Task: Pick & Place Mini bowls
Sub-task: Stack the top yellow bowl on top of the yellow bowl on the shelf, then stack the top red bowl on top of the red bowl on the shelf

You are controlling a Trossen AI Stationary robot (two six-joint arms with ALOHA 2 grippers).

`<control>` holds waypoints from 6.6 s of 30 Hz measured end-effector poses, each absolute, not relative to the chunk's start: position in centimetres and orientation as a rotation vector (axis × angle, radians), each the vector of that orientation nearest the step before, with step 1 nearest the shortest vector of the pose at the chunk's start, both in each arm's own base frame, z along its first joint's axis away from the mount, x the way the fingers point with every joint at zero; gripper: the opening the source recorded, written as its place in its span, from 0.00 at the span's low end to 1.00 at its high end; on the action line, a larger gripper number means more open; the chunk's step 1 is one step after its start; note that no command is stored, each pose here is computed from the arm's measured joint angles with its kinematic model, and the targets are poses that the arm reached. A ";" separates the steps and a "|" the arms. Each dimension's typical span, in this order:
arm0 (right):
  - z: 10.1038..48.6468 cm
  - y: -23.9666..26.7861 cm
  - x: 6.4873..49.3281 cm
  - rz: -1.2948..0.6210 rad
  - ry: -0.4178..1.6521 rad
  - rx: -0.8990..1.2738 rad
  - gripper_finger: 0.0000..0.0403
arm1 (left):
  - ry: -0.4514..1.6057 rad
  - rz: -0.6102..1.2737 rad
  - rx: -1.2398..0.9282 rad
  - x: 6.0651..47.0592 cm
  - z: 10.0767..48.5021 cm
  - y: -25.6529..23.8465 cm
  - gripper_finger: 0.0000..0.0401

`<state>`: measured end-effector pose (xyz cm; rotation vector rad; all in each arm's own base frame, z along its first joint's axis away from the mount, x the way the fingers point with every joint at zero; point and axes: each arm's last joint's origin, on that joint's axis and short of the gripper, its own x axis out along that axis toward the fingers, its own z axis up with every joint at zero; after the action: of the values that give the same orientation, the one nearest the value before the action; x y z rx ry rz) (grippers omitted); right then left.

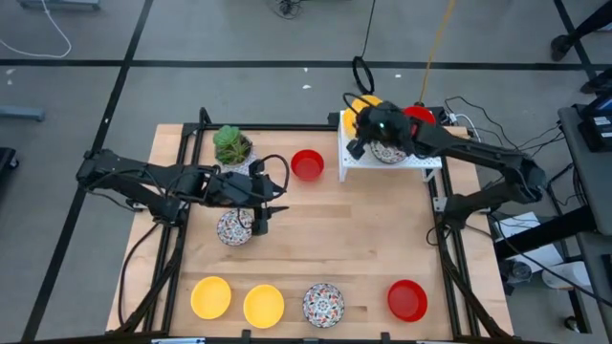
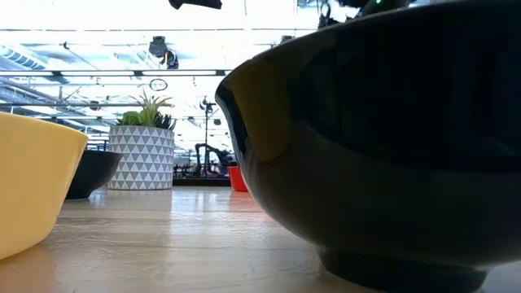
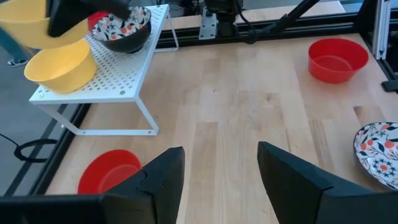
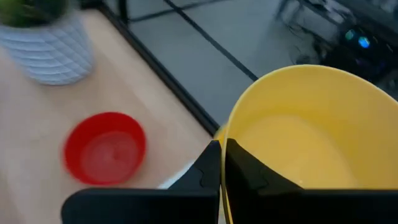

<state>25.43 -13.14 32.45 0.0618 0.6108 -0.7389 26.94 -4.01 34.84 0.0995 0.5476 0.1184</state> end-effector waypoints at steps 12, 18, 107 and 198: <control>29.6 -16.1 27.1 -0.769 0.686 0.037 0.00 | 0.611 0.120 0.113 26.6 34.3 -3.9 0.52; 28.9 -16.5 27.5 -0.743 0.706 0.024 0.00 | 0.636 0.126 0.102 26.4 34.1 -3.9 0.52; 32.9 0.1 24.7 -0.213 0.613 -0.122 0.35 | 1.046 0.172 0.102 36.6 13.2 9.2 0.21; 15.9 7.1 26.4 0.062 0.783 -0.297 0.35 | 0.456 -0.057 -0.182 29.3 33.0 -3.9 0.50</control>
<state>26.39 7.09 15.86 -0.2969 0.7826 0.0619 29.32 -3.87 33.04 -0.1821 0.4555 -0.0572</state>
